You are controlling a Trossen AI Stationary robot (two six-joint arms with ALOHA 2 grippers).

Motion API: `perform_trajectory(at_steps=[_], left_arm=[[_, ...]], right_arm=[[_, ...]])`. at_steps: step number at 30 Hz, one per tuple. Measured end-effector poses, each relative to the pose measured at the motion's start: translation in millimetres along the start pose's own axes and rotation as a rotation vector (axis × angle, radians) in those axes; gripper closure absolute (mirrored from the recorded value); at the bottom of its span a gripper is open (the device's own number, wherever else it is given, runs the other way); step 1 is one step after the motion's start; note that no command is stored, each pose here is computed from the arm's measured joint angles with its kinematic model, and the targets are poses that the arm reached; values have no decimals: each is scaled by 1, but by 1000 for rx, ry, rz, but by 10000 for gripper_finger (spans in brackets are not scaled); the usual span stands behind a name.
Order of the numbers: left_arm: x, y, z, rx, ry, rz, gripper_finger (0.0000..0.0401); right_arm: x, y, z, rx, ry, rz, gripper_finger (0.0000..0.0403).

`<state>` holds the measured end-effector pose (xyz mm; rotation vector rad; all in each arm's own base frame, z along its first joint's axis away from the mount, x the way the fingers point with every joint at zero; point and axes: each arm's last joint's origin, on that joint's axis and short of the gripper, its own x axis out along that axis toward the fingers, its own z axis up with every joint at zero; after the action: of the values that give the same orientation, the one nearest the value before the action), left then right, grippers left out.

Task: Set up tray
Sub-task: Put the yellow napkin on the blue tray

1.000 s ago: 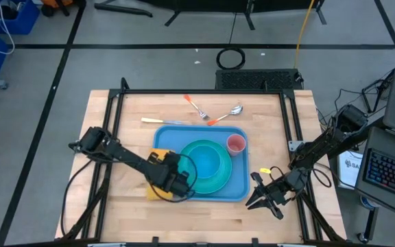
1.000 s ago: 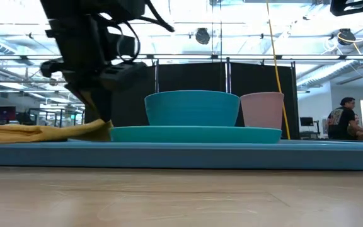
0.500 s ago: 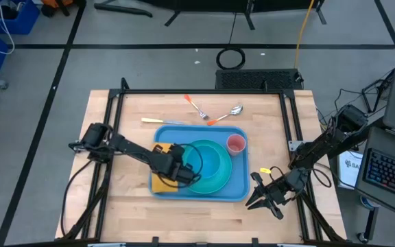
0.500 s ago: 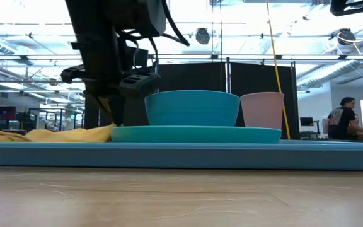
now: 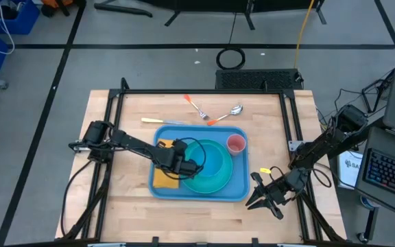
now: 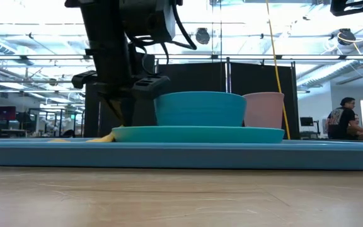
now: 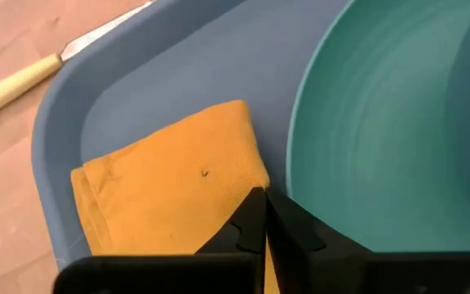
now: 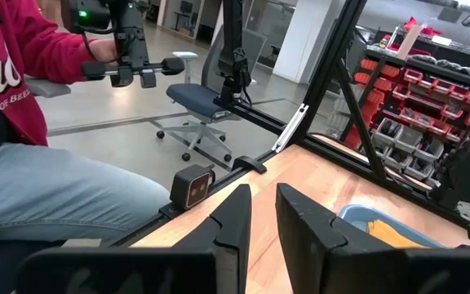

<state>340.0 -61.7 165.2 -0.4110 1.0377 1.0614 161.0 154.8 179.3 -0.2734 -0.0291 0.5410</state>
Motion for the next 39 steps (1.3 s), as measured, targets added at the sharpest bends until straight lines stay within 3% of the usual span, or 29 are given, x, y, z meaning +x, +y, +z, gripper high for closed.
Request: perform_trajectory(at_steps=[10, 16, 20, 26, 31, 39], left_arm=[[0, 1, 2, -7, -64, 23, 329], [0, 0, 0, -14, -2, 6, 308], [-3, 1, -7, -20, 51, 12, 315], [-13, 9, -21, -36, -56, 116, 350], [-17, 7, -29, -20, 3, 100, 394], [-14, 8, -33, -24, 110, 87, 397]], right_arm=[[0, 0, 0, 0, 1, 0, 353], [0, 0, -1, -1, 5, 1, 353], [0, 0, -1, 0, 7, 1, 353], [0, 0, -1, 6, 9, 2, 353], [0, 0, -1, 5, 9, 2, 353], [0, 0, -1, 6, 9, 2, 353]])
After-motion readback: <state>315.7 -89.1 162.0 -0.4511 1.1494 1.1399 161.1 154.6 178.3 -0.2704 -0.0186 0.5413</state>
